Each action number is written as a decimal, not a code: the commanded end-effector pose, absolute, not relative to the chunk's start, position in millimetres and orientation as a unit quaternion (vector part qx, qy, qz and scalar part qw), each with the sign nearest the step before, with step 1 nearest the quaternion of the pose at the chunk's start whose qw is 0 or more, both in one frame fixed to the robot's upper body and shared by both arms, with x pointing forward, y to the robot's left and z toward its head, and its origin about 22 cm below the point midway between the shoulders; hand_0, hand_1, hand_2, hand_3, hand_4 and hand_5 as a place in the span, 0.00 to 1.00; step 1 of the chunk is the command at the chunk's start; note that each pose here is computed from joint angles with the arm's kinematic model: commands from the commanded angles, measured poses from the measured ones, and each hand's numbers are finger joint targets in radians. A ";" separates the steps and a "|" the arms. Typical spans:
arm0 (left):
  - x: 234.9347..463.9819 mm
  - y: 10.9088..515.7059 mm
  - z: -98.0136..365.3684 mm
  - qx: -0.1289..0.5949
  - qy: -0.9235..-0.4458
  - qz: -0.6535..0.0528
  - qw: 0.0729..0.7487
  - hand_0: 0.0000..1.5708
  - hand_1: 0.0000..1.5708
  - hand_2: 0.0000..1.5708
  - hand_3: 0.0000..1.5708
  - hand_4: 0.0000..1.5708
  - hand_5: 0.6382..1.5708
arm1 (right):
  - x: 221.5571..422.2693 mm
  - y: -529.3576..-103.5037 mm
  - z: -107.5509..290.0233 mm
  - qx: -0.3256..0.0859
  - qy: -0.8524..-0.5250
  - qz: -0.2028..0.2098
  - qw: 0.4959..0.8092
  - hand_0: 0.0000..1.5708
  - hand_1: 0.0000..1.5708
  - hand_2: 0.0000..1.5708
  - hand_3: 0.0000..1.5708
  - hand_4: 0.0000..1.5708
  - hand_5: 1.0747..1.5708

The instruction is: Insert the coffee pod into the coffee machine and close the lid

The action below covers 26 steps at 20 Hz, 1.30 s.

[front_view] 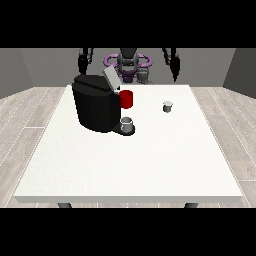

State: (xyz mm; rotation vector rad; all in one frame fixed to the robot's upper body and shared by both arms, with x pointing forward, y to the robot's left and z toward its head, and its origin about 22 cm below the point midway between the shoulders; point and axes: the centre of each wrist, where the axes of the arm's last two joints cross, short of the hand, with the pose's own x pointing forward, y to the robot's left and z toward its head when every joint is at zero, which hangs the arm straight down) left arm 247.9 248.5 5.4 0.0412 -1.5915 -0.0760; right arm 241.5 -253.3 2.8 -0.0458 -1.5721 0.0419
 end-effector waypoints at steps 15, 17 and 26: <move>285.6 340.3 55.7 0.147 -0.694 -0.280 0.647 0.00 0.00 0.00 0.00 0.00 1.00 | 256.4 -226.8 16.1 -0.116 -0.735 0.040 0.667 0.00 0.00 0.00 0.00 0.00 1.00; 293.9 336.1 55.5 0.148 -0.695 -0.289 0.642 0.00 0.00 0.00 0.00 0.00 1.00 | 270.3 -241.3 16.1 -0.123 -0.742 0.031 0.658 0.00 0.00 0.00 0.00 0.00 1.00; 328.1 357.9 61.7 0.202 -0.635 -0.336 0.665 0.00 0.00 0.00 0.00 0.00 1.00 | 276.6 -189.7 28.1 -0.083 -0.748 0.057 0.656 0.00 0.00 0.00 0.00 0.00 1.00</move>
